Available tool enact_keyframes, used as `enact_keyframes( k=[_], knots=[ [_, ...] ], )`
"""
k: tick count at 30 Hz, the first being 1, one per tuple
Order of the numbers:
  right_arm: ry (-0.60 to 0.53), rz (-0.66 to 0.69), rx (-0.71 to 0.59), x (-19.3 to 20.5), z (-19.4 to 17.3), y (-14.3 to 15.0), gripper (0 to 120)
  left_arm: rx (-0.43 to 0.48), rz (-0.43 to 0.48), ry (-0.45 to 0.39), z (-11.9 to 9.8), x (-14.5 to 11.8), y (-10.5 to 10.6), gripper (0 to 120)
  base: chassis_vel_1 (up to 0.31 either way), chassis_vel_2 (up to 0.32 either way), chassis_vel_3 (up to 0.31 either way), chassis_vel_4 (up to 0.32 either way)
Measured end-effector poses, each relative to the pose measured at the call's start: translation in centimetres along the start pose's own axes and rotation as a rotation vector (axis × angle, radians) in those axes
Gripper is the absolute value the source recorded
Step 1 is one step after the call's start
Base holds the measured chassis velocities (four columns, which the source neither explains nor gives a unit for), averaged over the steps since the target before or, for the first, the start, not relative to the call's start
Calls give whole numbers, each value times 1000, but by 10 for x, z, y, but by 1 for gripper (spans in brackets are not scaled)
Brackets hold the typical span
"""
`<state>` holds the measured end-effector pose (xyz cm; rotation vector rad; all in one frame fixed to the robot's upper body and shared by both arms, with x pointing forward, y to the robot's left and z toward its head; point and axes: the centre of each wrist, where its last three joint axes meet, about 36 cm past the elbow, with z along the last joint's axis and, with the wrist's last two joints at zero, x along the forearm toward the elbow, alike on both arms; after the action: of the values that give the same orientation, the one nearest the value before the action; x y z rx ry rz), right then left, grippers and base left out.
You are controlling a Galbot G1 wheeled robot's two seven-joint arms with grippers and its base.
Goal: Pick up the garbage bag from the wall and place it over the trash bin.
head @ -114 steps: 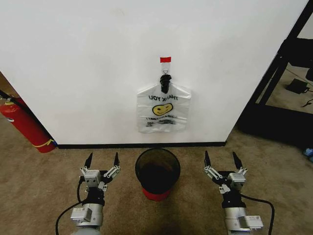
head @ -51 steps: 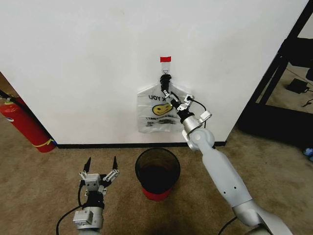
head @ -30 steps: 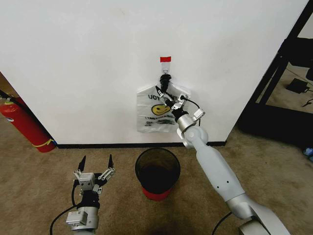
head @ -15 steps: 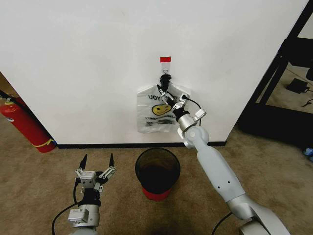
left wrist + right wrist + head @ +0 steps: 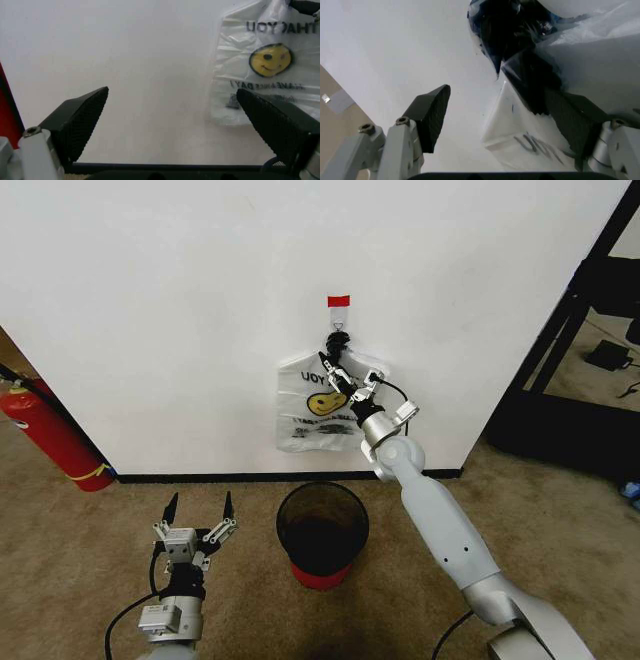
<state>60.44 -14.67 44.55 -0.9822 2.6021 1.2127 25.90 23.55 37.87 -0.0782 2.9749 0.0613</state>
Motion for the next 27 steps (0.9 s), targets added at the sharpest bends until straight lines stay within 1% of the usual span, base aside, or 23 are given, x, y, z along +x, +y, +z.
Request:
enact_keyframes(
  k=[3, 5, 8, 9, 10, 14, 17, 18, 19, 23, 27],
  knots=[
    [3, 2, 2, 1, 1, 0, 69, 0, 0, -1, 0, 0, 0, 100, 0, 0, 0, 0],
    [4, 4, 4, 1, 0, 0, 65, 1, 0, -1, -1, 0, 0, 100, 0, 0, 0, 0],
    [4, 10, 7, 0, -1, -1, 53, 2, 0, -2, -1, 0, 0, 100, 0, 0, 0, 0],
    [4, 10, 7, 0, -1, -1, 53, 2, 0, -2, -1, 0, 0, 100, 0, 0, 0, 0],
    [4, 12, 8, 0, -1, -1, 48, 3, -1, -2, -1, 0, 0, 100, 0, 0, 0, 0],
    [4, 14, 8, -1, -1, 0, 34, 5, -1, -4, -2, 0, 0, 100, 0, 0, 0, 0],
    [5, 15, 8, 0, 0, 0, 19, 7, -2, -6, -3, -1, -1, 100, 0, 0, 0, 0],
    [5, 15, 8, 0, 0, 0, 19, 7, -2, -6, -3, -1, -1, 100, 0, 0, 0, 0],
    [6, 18, 8, 0, 1, -1, 16, 8, -3, -7, -3, -1, -1, 100, 0, 0, 0, 0],
    [9, 24, 11, 2, 2, -2, 0, 12, -6, -4, -3, 0, -2, 100, 0, 0, 0, 0],
    [9, 26, 12, 3, 1, -2, 0, 14, -7, -3, -2, 0, -2, 100, 0, 0, 0, 0]
  ],
)
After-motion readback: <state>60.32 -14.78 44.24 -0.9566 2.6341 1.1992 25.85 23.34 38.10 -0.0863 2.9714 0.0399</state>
